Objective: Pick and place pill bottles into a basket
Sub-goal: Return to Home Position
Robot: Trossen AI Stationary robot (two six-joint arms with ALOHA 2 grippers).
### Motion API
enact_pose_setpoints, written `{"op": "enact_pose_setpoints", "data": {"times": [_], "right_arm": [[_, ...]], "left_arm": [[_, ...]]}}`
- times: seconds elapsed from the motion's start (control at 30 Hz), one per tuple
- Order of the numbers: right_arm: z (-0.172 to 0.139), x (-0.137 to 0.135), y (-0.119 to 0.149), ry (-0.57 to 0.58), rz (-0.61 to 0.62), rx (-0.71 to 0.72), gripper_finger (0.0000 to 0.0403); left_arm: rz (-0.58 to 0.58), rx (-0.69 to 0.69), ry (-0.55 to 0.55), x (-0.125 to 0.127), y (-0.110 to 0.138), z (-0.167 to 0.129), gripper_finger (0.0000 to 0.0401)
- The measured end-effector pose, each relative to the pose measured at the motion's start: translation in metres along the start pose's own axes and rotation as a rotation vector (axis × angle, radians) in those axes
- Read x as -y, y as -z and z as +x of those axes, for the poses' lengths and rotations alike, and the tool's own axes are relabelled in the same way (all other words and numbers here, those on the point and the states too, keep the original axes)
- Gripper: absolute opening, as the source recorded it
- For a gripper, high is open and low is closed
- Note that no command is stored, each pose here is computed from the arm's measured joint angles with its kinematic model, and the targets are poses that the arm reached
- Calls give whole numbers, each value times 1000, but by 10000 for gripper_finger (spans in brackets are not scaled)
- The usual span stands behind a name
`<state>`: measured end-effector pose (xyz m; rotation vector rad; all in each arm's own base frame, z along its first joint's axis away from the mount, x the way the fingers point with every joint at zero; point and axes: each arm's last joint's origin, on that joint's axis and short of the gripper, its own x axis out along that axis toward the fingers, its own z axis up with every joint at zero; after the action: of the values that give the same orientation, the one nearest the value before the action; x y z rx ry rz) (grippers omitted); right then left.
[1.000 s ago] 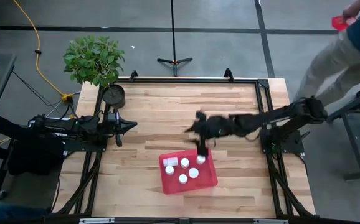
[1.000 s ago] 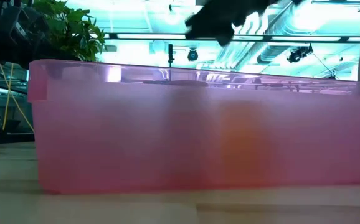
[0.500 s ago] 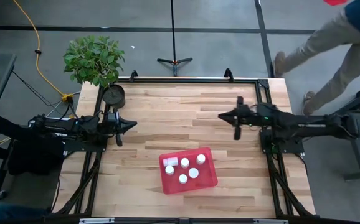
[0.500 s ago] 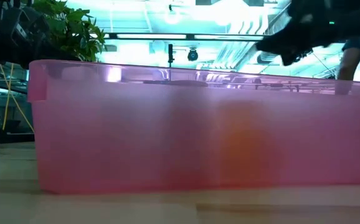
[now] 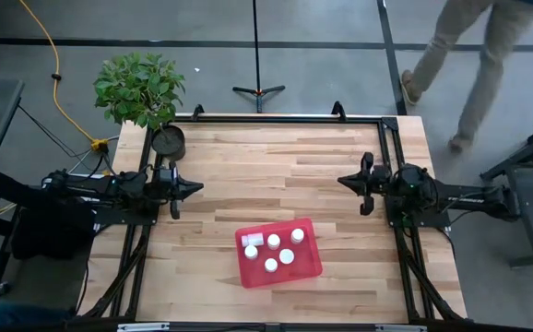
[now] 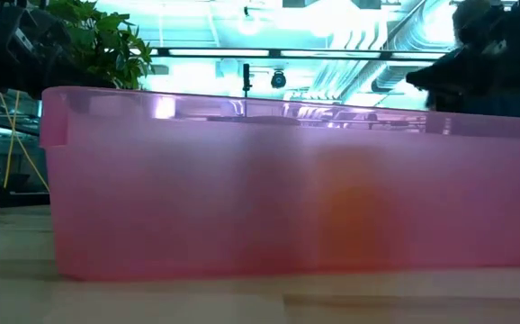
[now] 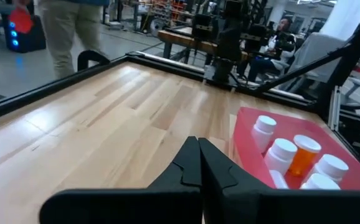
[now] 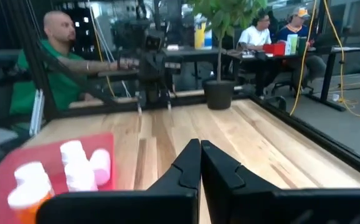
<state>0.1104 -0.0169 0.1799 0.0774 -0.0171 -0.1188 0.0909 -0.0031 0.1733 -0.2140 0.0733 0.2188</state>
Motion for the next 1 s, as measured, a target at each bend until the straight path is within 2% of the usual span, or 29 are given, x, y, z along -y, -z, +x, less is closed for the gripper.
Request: {"op": "enact_pose_setpoints", "data": {"times": [0.1, 0.27, 0.47, 0.57, 0.63, 0.83, 1.0], "right_arm": [[-2, 0, 1, -14, -32, -5, 1], [-4, -4, -1, -126, -37, 11, 0], [-4, -3, 5, -109, -71, -52, 0], [-4, -3, 11, -115, -83, -10, 0], [-3, -2, 14, -100, -83, -45, 0], [-4, -2, 12, -122, -78, -17, 0], [-5, -1, 10, -97, -80, -1, 0]], "left_arm": [[6, 0, 0, 0, 0, 0, 23], [55, 73, 65, 3, -1, 2, 22], [118, 92, 90, 4, 0, 3, 22], [134, 91, 100, 4, 1, 4, 25], [148, 98, 112, 4, 2, 5, 24], [153, 77, 116, 5, 6, 9, 24], [134, 63, 113, 5, 7, 10, 26]]}}
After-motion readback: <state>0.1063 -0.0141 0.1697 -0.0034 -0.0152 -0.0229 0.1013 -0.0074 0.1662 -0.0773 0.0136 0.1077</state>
